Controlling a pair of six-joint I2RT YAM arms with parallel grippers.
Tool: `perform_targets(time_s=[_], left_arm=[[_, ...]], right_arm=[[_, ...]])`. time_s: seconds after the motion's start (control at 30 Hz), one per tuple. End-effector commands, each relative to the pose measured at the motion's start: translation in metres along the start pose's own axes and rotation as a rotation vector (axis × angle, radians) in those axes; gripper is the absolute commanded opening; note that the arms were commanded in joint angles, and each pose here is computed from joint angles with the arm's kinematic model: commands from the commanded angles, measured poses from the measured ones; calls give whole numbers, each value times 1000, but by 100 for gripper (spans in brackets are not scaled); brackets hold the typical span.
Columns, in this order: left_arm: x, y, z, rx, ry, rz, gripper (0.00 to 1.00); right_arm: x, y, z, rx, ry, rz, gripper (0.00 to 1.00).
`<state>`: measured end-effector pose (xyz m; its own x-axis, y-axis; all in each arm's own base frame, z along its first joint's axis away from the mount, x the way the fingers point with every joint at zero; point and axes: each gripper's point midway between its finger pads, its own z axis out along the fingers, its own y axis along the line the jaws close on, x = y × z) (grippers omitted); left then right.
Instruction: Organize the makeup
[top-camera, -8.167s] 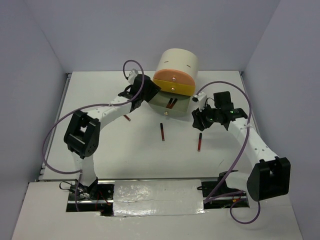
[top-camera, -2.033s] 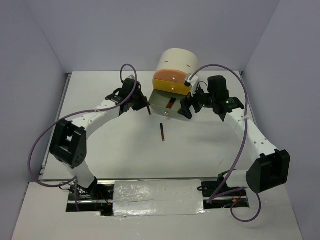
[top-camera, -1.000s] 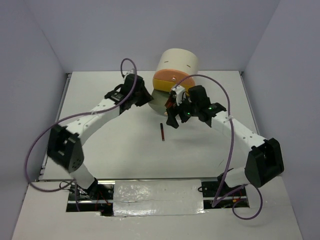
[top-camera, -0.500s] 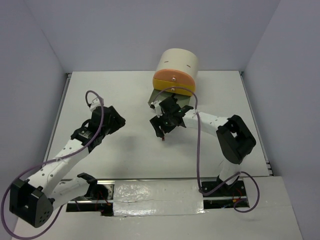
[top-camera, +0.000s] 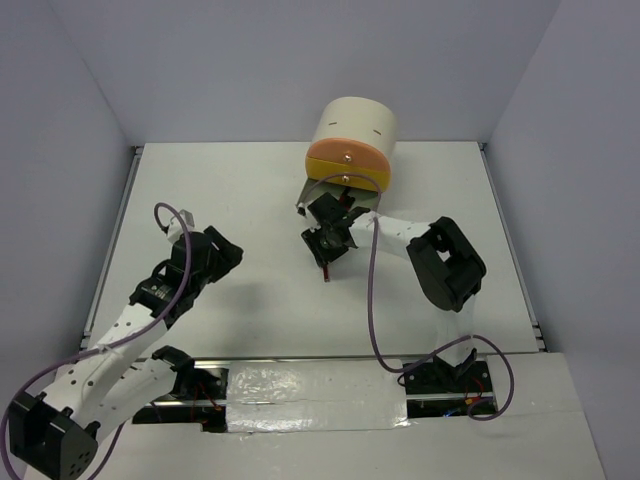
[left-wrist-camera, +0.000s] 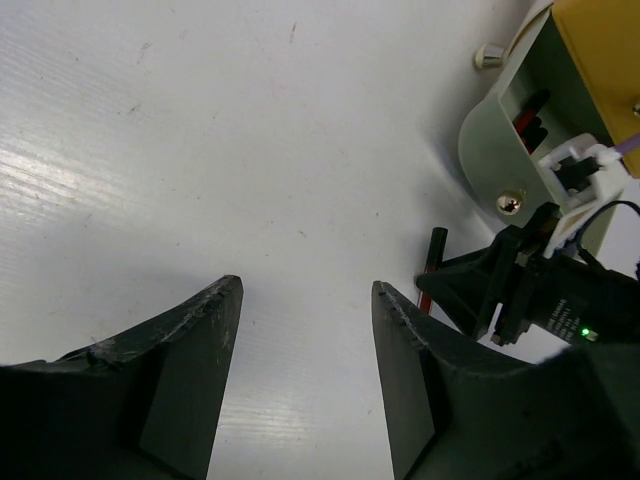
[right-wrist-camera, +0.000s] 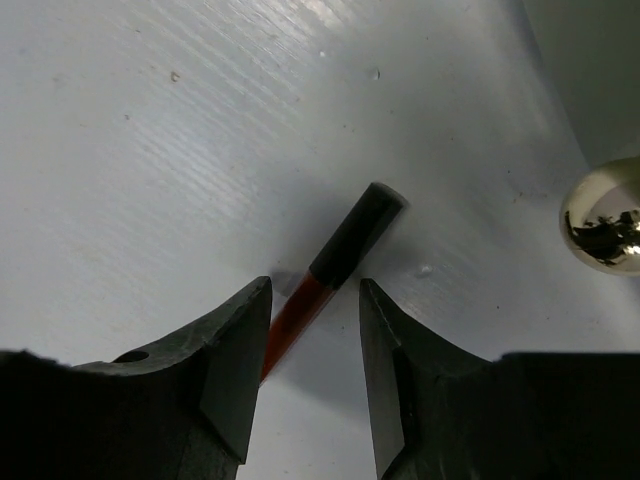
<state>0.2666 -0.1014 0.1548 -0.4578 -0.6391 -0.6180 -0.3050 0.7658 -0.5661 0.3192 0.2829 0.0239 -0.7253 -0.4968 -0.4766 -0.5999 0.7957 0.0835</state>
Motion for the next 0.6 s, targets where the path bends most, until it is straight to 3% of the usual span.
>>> perform_targets(time_s=[0.0,0.2,0.57], left_arm=[[-10,-3,-4,13,-43,-37,67],[-6,0,-4,13,-37,-45,67],[7,7,3,18,-12,-68,67]], right_arm=[[-9,-2,1,41,-10,5,48],[1,-2,11,59,24,-13,44],[5,1,1,38,-2,-87,21]])
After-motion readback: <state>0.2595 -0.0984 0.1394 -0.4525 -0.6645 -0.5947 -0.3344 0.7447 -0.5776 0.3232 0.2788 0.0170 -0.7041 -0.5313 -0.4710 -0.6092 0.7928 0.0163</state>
